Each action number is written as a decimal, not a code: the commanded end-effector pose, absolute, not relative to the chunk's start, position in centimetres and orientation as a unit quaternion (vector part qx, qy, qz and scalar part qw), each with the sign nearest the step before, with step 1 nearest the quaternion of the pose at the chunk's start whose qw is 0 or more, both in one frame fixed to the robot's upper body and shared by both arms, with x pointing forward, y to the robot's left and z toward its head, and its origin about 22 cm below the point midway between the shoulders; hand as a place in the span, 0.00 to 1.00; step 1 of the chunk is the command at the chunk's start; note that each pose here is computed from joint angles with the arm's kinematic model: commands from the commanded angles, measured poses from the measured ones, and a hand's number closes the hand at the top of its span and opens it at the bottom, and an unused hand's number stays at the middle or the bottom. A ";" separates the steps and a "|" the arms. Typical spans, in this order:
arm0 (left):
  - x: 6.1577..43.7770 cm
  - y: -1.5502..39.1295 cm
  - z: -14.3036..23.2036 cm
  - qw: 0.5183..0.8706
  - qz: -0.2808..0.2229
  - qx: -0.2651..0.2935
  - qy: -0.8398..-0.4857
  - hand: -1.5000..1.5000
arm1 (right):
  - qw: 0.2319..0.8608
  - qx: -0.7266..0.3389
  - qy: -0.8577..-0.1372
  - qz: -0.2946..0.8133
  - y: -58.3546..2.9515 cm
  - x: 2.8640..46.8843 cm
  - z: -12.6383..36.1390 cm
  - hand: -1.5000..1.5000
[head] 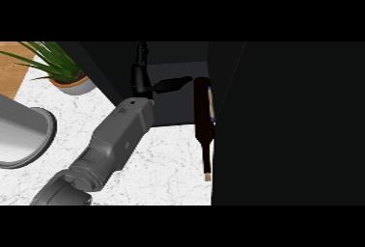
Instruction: Pick up the wine, place it into the cabinet and close the cabinet
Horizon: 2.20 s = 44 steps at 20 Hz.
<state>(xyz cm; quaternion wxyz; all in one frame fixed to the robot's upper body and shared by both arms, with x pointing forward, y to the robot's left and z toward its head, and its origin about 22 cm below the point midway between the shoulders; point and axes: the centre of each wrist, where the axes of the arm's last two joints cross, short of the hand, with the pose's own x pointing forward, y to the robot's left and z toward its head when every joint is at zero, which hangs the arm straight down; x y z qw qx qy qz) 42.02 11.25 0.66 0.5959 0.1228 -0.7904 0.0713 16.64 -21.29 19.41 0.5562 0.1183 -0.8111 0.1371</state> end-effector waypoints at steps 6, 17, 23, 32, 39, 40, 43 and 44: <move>41.2 13.6 -1.3 0.598 0.079 0.122 -0.788 0.00 | 0.549 0.130 -0.813 0.139 -21.4 15.8 20.0 0.00; 41.7 12.1 -0.1 0.593 0.068 0.061 -0.800 0.00 | 0.554 0.131 -0.810 0.142 -21.6 15.5 19.8 0.00; 40.9 12.3 -1.5 0.596 0.078 0.044 -0.798 0.00 | 0.556 0.143 -0.807 0.137 -22.0 15.7 19.2 0.00; 40.3 12.6 -2.3 0.590 0.102 -0.004 -0.801 0.00 | 0.566 0.130 -0.804 0.128 -20.9 17.2 19.4 0.00; 39.6 12.0 -2.4 0.597 0.100 -0.003 -0.796 0.00 | 0.557 0.138 -0.808 0.130 -20.9 15.7 20.2 0.00; 38.8 12.4 -3.7 0.598 0.116 0.010 -0.793 0.00 | 0.553 0.139 -0.811 0.133 -20.9 15.6 20.9 0.00; 37.4 11.0 -3.8 0.597 0.100 -0.014 -0.796 0.00 | 0.556 0.128 -0.812 0.125 -21.3 16.1 20.2 0.00; 36.9 10.6 -4.0 0.594 0.093 -0.011 -0.799 0.00 | 0.556 0.138 -0.809 0.133 -20.9 14.4 20.6 0.00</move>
